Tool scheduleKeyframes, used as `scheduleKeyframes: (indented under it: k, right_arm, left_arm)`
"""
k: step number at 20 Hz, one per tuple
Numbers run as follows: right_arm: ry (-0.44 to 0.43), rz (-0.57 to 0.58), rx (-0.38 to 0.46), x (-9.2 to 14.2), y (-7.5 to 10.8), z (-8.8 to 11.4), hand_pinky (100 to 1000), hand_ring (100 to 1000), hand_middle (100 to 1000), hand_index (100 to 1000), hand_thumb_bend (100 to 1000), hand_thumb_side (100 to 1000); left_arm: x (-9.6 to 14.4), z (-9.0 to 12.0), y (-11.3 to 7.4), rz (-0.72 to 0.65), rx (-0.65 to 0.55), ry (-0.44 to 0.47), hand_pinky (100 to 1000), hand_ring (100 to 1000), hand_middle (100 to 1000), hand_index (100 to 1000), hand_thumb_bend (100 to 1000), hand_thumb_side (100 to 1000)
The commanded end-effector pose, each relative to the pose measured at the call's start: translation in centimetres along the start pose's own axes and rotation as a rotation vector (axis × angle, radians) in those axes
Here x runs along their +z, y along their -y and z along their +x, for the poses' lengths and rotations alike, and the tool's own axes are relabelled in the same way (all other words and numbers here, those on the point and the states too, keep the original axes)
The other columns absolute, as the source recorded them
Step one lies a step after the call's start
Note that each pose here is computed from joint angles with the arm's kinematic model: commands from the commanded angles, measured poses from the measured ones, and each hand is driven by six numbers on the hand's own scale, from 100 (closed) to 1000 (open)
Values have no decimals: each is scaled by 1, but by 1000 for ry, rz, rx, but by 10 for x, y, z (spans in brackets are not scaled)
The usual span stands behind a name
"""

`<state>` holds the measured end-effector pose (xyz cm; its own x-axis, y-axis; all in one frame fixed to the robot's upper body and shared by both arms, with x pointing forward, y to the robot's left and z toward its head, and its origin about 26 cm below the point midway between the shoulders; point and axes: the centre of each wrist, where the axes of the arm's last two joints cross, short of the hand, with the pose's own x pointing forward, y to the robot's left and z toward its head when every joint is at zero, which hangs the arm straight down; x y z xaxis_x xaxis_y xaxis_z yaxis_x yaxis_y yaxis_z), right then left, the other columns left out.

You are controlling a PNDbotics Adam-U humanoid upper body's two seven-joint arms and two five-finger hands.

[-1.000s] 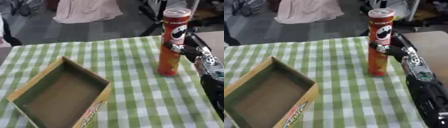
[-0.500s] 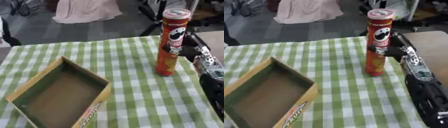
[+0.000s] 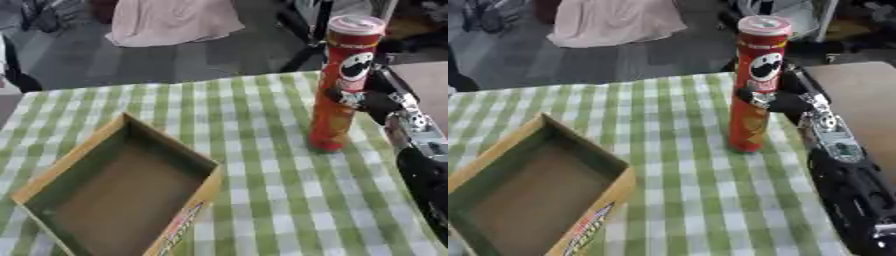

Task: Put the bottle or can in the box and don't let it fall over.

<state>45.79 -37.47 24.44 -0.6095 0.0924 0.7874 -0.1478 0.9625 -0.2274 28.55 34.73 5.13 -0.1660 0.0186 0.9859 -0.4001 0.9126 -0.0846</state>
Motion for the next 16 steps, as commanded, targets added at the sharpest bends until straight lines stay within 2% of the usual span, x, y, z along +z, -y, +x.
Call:
scheduleKeyframes:
  k: [1, 7, 13, 16]
  right_arm:
    - [47, -17, 0, -9, 5, 17, 216, 470, 819, 366, 428, 100]
    - [36, -59, 0, -8, 7, 20, 140, 367, 714, 276, 283, 100]
    - [50, -95, 30, -10, 6, 26, 110, 308, 641, 203, 276, 100]
    - [61, -91, 36, -11, 5, 29, 103, 295, 625, 196, 257, 100]
  left_arm:
    - [1, -3, -4, 10, -11, -17, 1000, 656, 671, 768, 105, 853]
    - [1, -2, -4, 10, -14, -14, 1000, 655, 670, 768, 104, 851]
    - [0, -2, -4, 11, -15, -13, 1000, 653, 670, 767, 103, 851]
    - [0, -2, -5, 11, -15, -13, 1000, 653, 670, 767, 103, 850]
